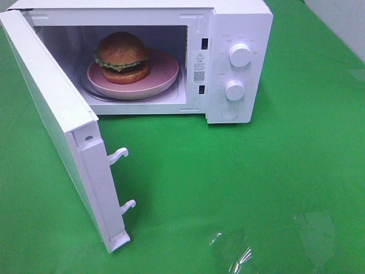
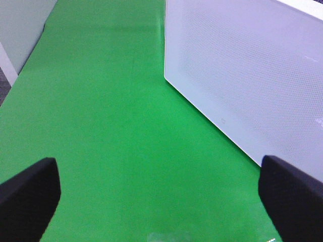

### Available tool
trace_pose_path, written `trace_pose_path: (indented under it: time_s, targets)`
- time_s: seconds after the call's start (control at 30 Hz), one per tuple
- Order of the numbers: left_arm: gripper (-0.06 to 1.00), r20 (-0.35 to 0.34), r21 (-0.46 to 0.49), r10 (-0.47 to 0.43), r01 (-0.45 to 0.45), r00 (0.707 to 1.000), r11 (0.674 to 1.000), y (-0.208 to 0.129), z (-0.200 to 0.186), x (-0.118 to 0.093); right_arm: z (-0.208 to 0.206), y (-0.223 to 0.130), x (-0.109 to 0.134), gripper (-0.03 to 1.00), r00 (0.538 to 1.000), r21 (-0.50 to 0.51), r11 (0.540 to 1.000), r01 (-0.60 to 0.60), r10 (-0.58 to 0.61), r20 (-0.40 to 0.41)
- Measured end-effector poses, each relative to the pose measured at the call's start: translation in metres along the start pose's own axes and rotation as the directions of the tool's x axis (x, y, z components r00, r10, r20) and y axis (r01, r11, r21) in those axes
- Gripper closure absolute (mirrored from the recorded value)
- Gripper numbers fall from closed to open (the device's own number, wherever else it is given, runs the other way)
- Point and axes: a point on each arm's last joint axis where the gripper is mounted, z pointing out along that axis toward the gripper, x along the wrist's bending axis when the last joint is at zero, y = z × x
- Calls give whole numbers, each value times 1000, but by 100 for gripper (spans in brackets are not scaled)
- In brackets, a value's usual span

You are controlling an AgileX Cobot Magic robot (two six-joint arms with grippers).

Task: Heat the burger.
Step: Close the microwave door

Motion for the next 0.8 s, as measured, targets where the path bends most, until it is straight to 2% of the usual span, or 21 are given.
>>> trace_pose_path:
  time_s: [0.47,0.57,0.6,0.63,0.67,0.77,0.8]
  targets:
    - [-4,0,-4,0,0,1000,1000,0,0,0,0,0,0,20,1000,0,1000,0,0,0]
    - [-2,-4,-45,-6,6,1000,999,6,-4,0,0,0,0,20,1000,0,1000,0,0,0]
    - [1,-14,-101,-11,10,1000,995,12,-7,1,0,0,0,20,1000,0,1000,0,0,0]
    - [1,-14,-101,-11,10,1000,995,12,-7,1,0,0,0,20,1000,0,1000,0,0,0]
    - [5,-24,-140,-10,7,1000,990,16,-8,2,0,0,0,20,1000,0,1000,0,0,0]
    - [10,-32,-160,-9,4,999,987,18,-9,3,0,0,0,20,1000,0,1000,0,0,0]
    - [17,-39,-178,-9,2,999,984,23,-7,4,0,0,0,20,1000,0,1000,0,0,0]
